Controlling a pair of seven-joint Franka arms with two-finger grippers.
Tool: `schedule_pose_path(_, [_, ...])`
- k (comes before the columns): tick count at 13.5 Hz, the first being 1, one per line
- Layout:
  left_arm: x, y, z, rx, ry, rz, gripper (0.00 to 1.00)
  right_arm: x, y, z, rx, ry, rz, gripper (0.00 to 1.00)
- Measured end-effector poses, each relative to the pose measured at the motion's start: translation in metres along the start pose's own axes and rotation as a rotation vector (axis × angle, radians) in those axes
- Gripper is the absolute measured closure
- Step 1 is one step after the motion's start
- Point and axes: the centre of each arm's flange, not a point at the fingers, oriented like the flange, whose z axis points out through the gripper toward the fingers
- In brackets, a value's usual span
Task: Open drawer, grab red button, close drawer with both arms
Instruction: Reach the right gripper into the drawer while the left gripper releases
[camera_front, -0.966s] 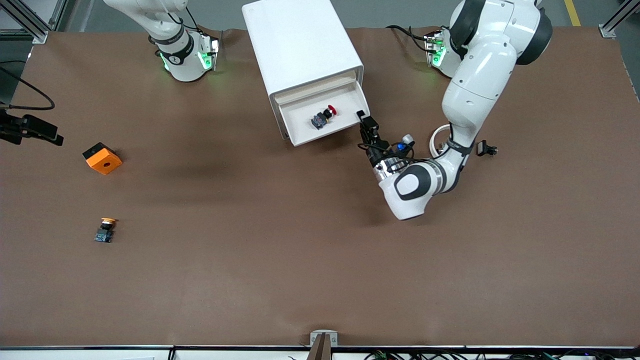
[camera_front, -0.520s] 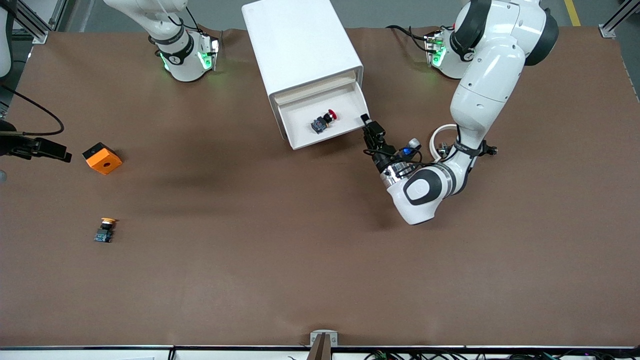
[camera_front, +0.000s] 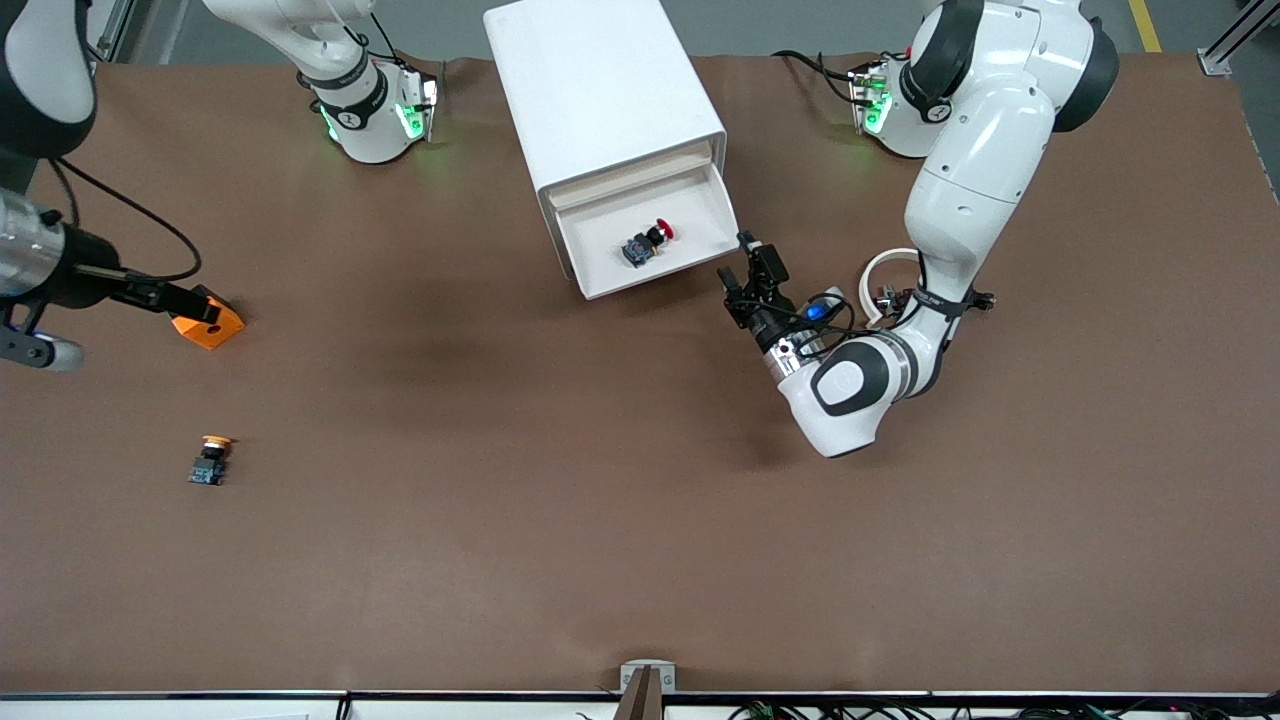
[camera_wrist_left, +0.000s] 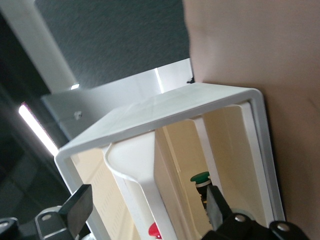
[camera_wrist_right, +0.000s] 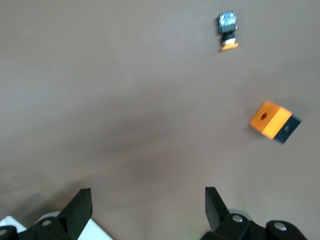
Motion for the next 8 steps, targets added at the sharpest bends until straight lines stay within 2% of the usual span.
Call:
schedule_pose_path(3, [-0.003, -0.008, -0.019, -0.059, 0.04, 0.192, 0.0, -0.044, -0.071, -0.003, 0.008, -0.001, 0.109, 0.0])
schedule_pose_path(8, [-0.005, -0.015, -0.074, -0.286, 0.142, 0.486, 0.0, -0.124, -0.187, 0.009, 0.036, 0.056, 0.256, 0.0])
